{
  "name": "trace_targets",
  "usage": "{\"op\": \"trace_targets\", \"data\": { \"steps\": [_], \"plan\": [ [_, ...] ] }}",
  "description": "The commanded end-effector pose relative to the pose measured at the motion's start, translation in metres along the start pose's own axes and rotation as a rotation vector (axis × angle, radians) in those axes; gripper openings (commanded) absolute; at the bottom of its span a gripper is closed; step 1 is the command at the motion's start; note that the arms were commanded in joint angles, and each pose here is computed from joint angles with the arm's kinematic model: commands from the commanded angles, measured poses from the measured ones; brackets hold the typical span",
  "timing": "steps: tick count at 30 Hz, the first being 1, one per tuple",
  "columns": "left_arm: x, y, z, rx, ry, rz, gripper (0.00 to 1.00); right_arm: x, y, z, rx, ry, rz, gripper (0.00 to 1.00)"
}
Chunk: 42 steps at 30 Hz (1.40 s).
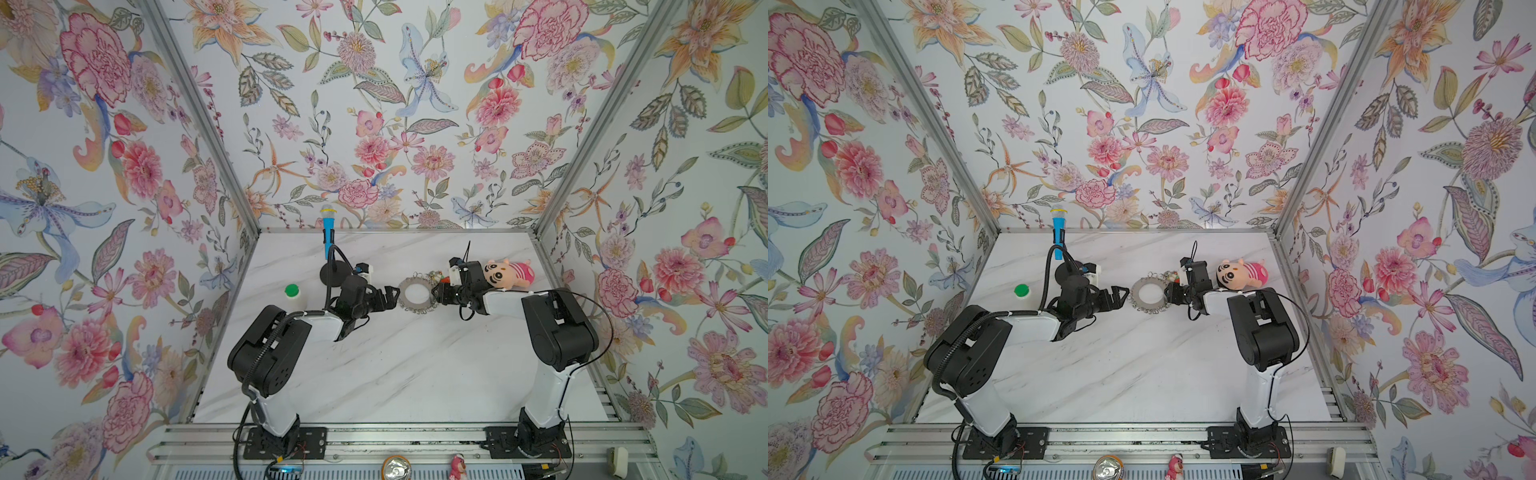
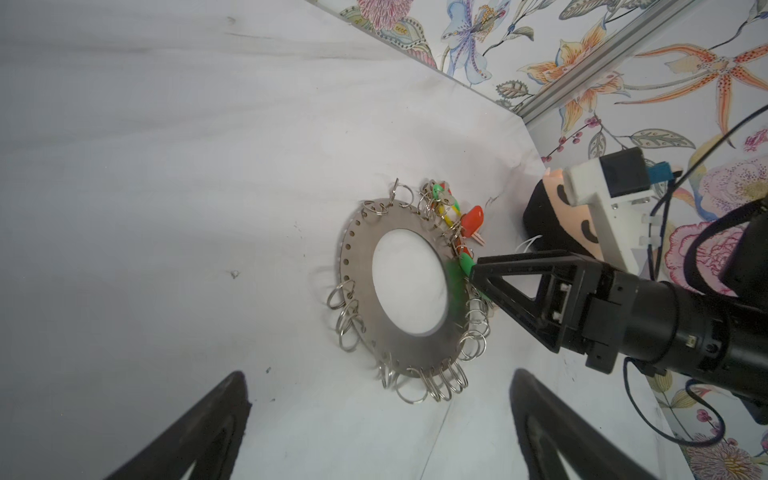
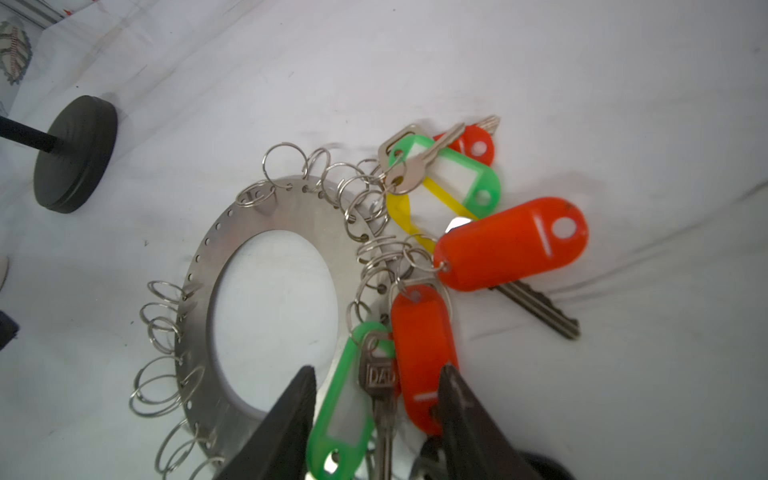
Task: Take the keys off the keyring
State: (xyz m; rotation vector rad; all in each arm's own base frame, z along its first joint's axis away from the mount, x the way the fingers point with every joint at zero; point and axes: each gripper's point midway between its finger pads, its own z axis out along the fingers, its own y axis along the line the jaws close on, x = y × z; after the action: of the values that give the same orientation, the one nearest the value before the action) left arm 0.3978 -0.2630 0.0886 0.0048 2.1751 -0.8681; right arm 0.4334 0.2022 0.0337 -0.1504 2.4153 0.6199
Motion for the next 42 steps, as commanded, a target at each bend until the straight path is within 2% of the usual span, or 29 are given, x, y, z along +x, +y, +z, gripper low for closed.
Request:
{"op": "trace_targets", "data": {
  "steps": [1,16,25,32,42],
  "plan": [
    [0.001,0.003,0.008,-0.007,-0.004,-0.033,0.99,0.044,0.01,0.002,-0.033,0.126,0.015,0.49],
    [0.014,0.021,0.038,-0.029,0.055,-0.092,0.88,0.054,0.033,0.01,-0.102,0.146,-0.011,0.48],
    [0.02,0.031,0.05,-0.038,0.077,-0.117,0.86,0.055,0.035,0.011,-0.116,0.156,-0.017,0.47],
    [0.019,0.013,0.056,0.063,0.09,-0.145,0.8,0.055,0.038,0.015,-0.133,0.167,-0.015,0.47],
    [-0.001,-0.02,0.044,0.201,0.057,-0.153,0.71,0.054,0.039,0.017,-0.151,0.177,-0.01,0.46]
  ]
}}
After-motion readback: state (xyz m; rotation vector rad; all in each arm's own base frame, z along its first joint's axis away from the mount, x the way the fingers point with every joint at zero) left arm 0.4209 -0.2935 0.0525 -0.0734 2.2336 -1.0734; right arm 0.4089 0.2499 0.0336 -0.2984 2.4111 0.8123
